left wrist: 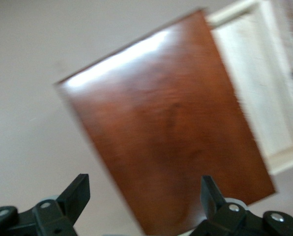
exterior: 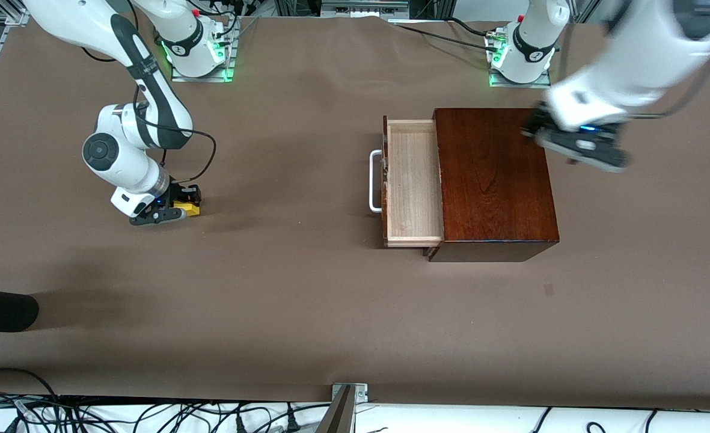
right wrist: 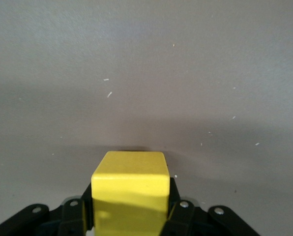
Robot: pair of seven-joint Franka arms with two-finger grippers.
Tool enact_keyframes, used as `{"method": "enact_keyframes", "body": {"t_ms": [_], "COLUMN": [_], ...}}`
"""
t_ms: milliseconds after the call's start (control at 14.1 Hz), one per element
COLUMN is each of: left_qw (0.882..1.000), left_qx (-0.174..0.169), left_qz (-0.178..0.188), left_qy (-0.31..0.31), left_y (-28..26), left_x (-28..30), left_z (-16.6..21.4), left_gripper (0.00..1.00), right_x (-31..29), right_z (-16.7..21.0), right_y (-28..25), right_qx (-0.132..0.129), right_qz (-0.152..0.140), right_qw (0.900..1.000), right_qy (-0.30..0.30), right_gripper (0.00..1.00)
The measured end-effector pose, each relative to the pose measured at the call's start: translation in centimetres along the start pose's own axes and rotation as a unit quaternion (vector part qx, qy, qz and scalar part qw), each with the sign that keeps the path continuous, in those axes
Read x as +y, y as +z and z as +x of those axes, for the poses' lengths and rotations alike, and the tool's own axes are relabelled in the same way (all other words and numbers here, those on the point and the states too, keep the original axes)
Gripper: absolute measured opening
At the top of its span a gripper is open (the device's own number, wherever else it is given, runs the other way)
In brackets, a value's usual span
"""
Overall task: Open drawer, take yellow block, close drawer
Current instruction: 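Open and withdraw the right gripper while the left gripper lowers to the drawer, then push the drawer front into the box with the left gripper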
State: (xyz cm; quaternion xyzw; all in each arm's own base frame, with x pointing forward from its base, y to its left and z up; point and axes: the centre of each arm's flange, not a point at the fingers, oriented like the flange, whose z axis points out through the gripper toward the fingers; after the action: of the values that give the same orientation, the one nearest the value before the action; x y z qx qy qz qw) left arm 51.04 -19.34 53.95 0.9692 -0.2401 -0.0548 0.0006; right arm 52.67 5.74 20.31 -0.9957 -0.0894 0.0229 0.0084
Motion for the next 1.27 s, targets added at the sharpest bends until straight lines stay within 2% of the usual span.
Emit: {"method": "enact_keyframes", "body": {"t_ms": [141, 424, 566, 778, 848, 1061, 1202, 1273], "left_qw": [0.999, 0.987, 0.974, 0.935, 0.921, 0.865, 0.840, 0.831], "left_qx": [0.001, 0.074, 0.092, 0.113, 0.116, 0.118, 0.118, 0.118], "left_qz": [-0.020, -0.042, -0.054, -0.065, -0.058, 0.006, 0.031, 0.039], "left_qy": [0.045, 0.137, 0.200, 0.328, 0.369, 0.487, 0.529, 0.542], "left_y": [1.5, 4.9, 7.0, 11.5, 12.8, 16.1, 18.7, 20.0], "left_x": [5.3, 15.4, 20.3, 26.3, 27.6, 29.0, 29.7, 29.9], "left_z": [1.6, 5.7, 6.6, 7.7, 7.9, 8.7, 9.3, 9.6], "left_gripper": [1.00, 1.00, 1.00, 1.00, 1.00, 1.00, 1.00, 1.00], "right_x": [0.0, 0.1, 0.1, 0.1, 0.0, 0.4, 1.1, 1.3], "right_z": [-0.1, 0.2, 1.3, 3.3, 3.9, 4.1, 2.6, 1.6], "right_y": [1.2, 1.1, -0.9, -8.9, -12.5, -24.1, -30.5, -33.1], "right_qx": [-0.003, 0.004, 0.023, 0.041, 0.038, 0.017, 0.011, 0.011], "right_qz": [0.000, -0.001, -0.002, -0.003, -0.002, 0.002, 0.004, 0.005], "right_qw": [1.000, 1.000, 1.000, 0.999, 0.999, 0.999, 0.999, 0.999], "right_qy": [0.000, 0.001, 0.000, -0.014, -0.020, -0.038, -0.044, -0.045], "right_gripper": [0.55, 0.59, 0.72, 1.00, 1.00, 1.00, 1.00, 1.00]}}
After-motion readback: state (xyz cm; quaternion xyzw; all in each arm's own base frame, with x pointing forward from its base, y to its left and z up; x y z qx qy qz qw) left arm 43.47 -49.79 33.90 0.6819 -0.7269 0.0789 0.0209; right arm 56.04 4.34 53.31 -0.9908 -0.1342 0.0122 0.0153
